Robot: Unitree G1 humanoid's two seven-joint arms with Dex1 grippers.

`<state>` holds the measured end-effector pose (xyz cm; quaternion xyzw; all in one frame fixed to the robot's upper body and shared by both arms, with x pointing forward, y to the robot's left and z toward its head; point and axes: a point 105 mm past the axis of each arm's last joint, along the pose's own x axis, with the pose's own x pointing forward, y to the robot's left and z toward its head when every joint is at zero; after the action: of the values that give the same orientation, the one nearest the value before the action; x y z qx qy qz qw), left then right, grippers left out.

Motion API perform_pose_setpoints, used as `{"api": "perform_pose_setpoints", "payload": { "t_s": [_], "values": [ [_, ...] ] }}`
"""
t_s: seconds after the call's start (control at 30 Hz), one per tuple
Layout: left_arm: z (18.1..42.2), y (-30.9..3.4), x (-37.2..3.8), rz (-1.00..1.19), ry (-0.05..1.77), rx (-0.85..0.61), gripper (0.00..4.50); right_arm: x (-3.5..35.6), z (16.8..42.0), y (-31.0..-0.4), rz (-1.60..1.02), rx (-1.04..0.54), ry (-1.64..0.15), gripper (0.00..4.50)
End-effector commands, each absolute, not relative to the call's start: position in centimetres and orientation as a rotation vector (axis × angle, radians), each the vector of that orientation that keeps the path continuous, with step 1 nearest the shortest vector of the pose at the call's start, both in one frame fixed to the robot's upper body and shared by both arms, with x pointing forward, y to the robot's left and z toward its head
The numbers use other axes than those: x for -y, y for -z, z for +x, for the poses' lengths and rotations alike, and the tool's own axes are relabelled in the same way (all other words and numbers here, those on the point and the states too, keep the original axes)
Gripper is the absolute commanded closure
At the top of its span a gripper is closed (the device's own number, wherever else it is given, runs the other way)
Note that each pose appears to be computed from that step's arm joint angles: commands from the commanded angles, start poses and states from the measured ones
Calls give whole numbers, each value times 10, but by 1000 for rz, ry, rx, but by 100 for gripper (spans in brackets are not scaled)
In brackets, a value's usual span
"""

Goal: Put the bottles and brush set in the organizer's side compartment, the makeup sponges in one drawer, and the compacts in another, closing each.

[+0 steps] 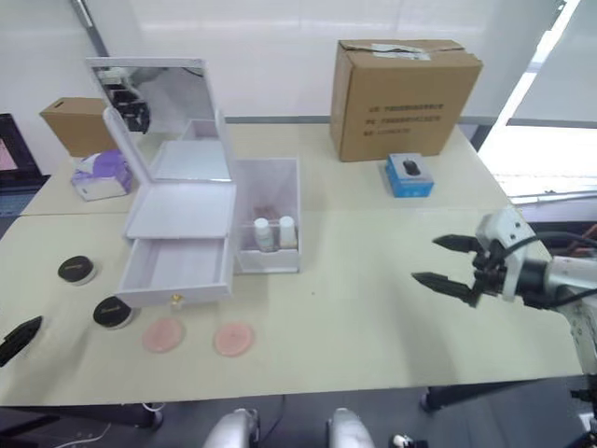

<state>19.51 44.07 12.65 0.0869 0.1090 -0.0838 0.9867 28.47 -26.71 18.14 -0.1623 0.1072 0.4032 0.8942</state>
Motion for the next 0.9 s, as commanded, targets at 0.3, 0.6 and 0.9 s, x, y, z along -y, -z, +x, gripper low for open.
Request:
{"api": "perform_pose_setpoints", "payload": {
  "t_s": [0.3,0.6,0.9],
  "values": [
    [226,-171,-467,255,188,-210,4,297,295,-191,-355,-182,-704,0],
    [229,-185,-454,278,268,-185,4,238,312,-224,-298,-178,-886,0],
    [153,-171,-393,177,447,-252,4,134,314,-266,-341,-106,-1235,0]
  ]
}}
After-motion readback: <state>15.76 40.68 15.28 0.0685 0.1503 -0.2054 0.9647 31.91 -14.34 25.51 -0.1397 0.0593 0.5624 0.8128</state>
